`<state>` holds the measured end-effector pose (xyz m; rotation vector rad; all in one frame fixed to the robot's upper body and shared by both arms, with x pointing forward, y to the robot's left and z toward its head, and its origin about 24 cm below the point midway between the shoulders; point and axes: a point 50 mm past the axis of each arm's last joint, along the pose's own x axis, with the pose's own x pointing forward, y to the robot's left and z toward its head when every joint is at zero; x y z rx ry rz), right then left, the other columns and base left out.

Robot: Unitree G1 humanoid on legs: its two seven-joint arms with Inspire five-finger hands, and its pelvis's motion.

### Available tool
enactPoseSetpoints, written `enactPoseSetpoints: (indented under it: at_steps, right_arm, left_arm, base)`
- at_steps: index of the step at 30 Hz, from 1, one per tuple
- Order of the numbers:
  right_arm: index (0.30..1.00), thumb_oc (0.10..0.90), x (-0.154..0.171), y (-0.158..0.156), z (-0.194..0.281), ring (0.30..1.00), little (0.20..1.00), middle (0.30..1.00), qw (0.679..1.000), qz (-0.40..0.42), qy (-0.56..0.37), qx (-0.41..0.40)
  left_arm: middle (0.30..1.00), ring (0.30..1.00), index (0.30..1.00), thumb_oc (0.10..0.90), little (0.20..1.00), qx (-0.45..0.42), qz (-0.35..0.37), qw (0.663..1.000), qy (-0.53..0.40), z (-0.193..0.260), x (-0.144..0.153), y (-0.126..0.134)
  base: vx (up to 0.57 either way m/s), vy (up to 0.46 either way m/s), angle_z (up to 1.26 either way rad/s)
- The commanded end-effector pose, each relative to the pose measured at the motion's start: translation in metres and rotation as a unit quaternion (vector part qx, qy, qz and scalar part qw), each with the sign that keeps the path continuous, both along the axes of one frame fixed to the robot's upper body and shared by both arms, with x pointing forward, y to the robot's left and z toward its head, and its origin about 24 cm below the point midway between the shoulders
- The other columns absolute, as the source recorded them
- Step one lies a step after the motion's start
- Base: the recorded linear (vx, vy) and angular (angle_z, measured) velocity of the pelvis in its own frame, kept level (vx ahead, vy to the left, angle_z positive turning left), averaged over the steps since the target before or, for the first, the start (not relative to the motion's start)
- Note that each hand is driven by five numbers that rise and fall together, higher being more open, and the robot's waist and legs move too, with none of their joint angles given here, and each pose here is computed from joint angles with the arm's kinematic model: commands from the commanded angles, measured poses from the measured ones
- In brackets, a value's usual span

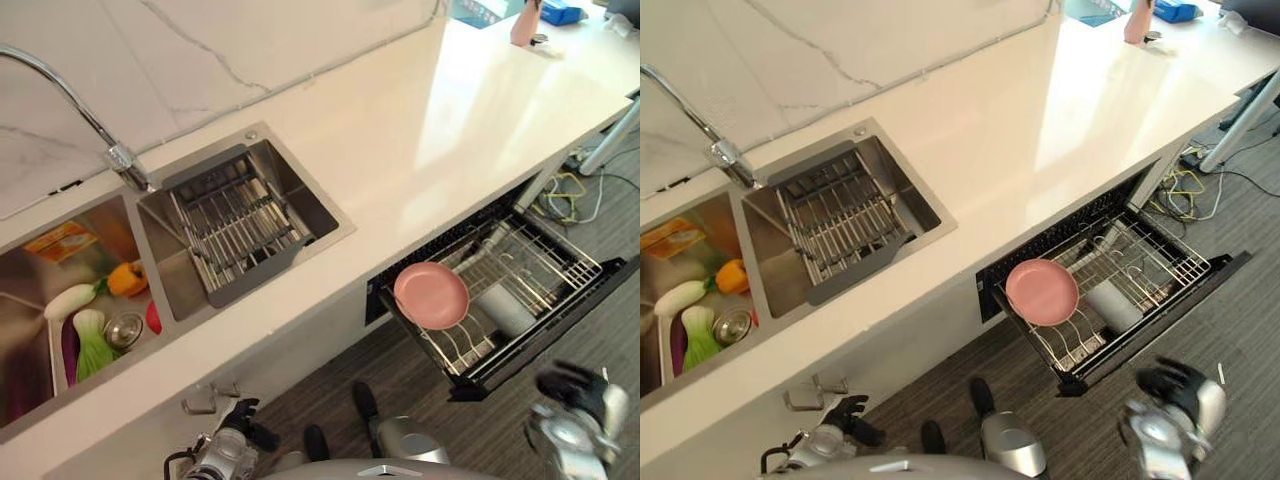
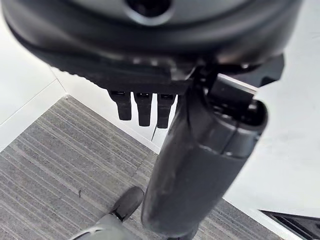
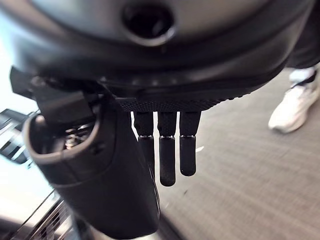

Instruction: Place the dishes in the dishwasher.

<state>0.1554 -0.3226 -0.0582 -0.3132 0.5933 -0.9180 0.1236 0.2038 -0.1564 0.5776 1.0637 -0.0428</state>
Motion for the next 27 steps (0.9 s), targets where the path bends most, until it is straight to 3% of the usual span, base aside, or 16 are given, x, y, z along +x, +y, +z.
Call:
enactPoseSetpoints:
  at_steps: [1, 4, 7, 8, 10, 13, 14, 15, 16, 20, 27]
  right_arm:
    - [0.300, 0.400, 0.063, -0.010, 0.071, 0.300, 0.300, 0.300, 0.979, 0.081, -0.163, -0.090]
    - [0.300, 0.400, 0.103, 0.016, 0.079, 0.300, 0.300, 0.300, 0.969, 0.168, -0.143, -0.111]
    - [0.300, 0.400, 0.124, 0.019, 0.085, 0.300, 0.300, 0.300, 0.965, 0.195, -0.122, -0.125]
    - [0.300, 0.400, 0.151, 0.026, 0.094, 0.300, 0.300, 0.300, 0.961, 0.221, -0.102, -0.134]
    - [0.300, 0.400, 0.152, 0.026, 0.095, 0.300, 0.300, 0.300, 0.960, 0.222, -0.104, -0.134]
    - [0.300, 0.400, 0.183, 0.037, 0.111, 0.300, 0.300, 0.300, 0.961, 0.227, -0.110, -0.117]
    - [0.448, 0.499, 0.187, 0.035, 0.112, 0.448, 0.448, 0.448, 0.968, 0.201, -0.125, -0.079]
    - [0.712, 0.675, 0.185, 0.032, 0.108, 0.712, 0.712, 0.712, 0.972, 0.191, -0.122, -0.066]
    - [0.900, 0.800, 0.185, 0.032, 0.109, 0.900, 0.900, 0.900, 0.972, 0.191, -0.122, -0.066]
    - [0.900, 0.800, 0.174, 0.025, 0.093, 0.900, 0.900, 0.900, 0.979, 0.161, -0.122, -0.028]
    - [0.900, 0.800, 0.060, 0.022, -0.025, 0.900, 0.900, 0.900, 0.985, 0.131, 0.088, 0.063]
  left_arm:
    - [0.900, 0.900, 0.900, 0.800, 0.900, 0.036, -0.032, 0.999, -0.021, 0.008, 0.018, 0.014]
    - [0.900, 0.900, 0.900, 0.800, 0.900, 0.029, -0.046, 0.998, -0.030, 0.008, 0.022, 0.005]
    - [0.900, 0.900, 0.900, 0.800, 0.900, 0.026, -0.062, 0.997, -0.031, 0.008, 0.023, 0.001]
    - [0.900, 0.900, 0.900, 0.800, 0.900, 0.020, -0.073, 0.997, -0.030, 0.007, 0.022, -0.005]
    - [0.900, 0.900, 0.900, 0.800, 0.900, 0.019, -0.072, 0.997, -0.031, 0.007, 0.023, -0.005]
    - [0.900, 0.900, 0.900, 0.800, 0.900, 0.008, -0.071, 0.997, -0.036, 0.007, 0.025, -0.012]
    - [0.900, 0.900, 0.900, 0.800, 0.900, -0.002, -0.060, 0.998, -0.035, 0.006, 0.025, -0.014]
    - [0.900, 0.900, 0.900, 0.800, 0.900, -0.005, -0.053, 0.998, -0.036, 0.007, 0.027, -0.015]
    - [0.900, 0.900, 0.900, 0.800, 0.900, -0.005, -0.053, 0.998, -0.036, 0.007, 0.027, -0.015]
    - [0.900, 0.900, 0.900, 0.800, 0.900, -0.033, -0.011, 0.998, -0.045, 0.008, 0.031, -0.016]
    - [0.900, 0.900, 0.900, 0.800, 0.900, -0.062, 0.059, 0.996, -0.025, 0.002, 0.017, -0.010]
  base:
    - [0.02, -0.038, 0.11]
    - [0.03, -0.040, 0.05]
    - [0.01, -0.044, 0.40]
    - [-0.02, -0.074, 0.34]
    - [-0.02, -0.035, 0.05]
    - [0.02, -0.046, 0.77]
    - [-0.04, -0.033, 0.08]
    - [-0.02, -0.023, 0.25]
    - [-0.02, -0.021, 0.56]
    - [-0.02, -0.024, 0.71]
    - [0.03, -0.010, 0.63]
